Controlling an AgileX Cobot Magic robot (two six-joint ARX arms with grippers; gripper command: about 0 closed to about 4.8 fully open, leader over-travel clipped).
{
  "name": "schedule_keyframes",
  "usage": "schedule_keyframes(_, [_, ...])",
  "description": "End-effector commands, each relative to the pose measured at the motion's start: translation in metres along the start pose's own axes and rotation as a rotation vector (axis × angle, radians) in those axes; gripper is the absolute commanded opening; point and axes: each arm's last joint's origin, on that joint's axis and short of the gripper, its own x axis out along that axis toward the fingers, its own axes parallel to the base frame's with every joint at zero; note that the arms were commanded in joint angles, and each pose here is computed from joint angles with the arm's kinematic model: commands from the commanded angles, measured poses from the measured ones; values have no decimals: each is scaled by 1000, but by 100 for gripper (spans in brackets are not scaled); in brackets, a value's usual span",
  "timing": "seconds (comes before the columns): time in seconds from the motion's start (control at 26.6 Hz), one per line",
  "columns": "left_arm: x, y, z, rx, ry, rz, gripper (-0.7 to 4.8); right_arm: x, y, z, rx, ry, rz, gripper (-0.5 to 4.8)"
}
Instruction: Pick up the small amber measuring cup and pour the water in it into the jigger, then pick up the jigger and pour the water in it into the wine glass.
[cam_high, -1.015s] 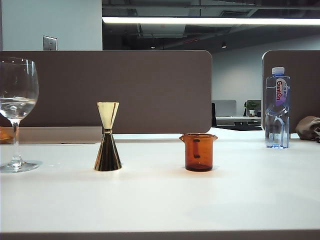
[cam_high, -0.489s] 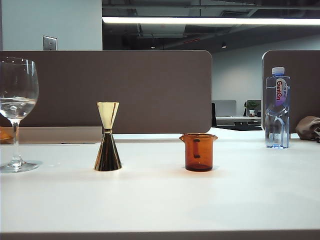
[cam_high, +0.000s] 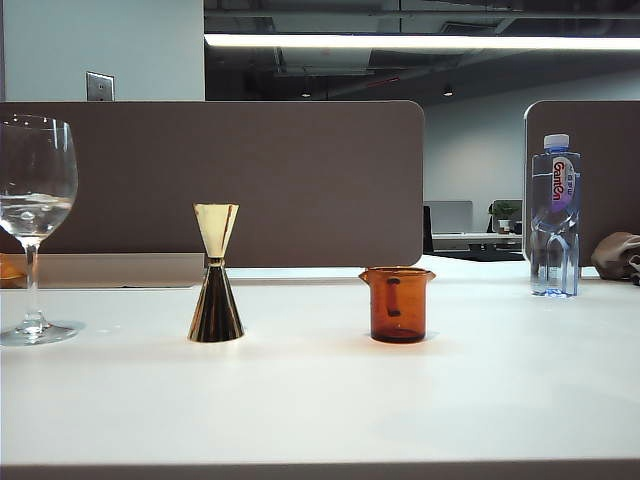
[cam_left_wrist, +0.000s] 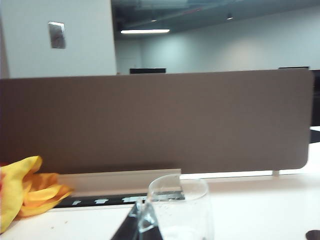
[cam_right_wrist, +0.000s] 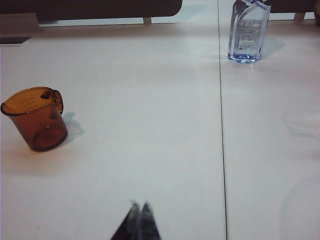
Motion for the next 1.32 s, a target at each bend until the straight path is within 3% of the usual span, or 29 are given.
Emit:
schedule_keyframes(0.04, [-3,0,-4,-3,-20,16,-2,1,0,-2,4,3,-1,0])
schedule_keyframes(0.19, [-3,-1,-18,-30,20,14,-2,1,0,-2,4,3,-1,0])
schedule_keyframes(0.41, [-7,-1,-43,-39,252,45,-2,1,0,-2,4,3,-1,0])
schedule_keyframes(0.86, [-16,-4,-65,-45,499,0,-2,1,0,-2,4,3,-1,0])
schedule_keyframes(1.32, [-17,-4,-68,-42,526,7,-2,1,0,-2,4,3,-1,0])
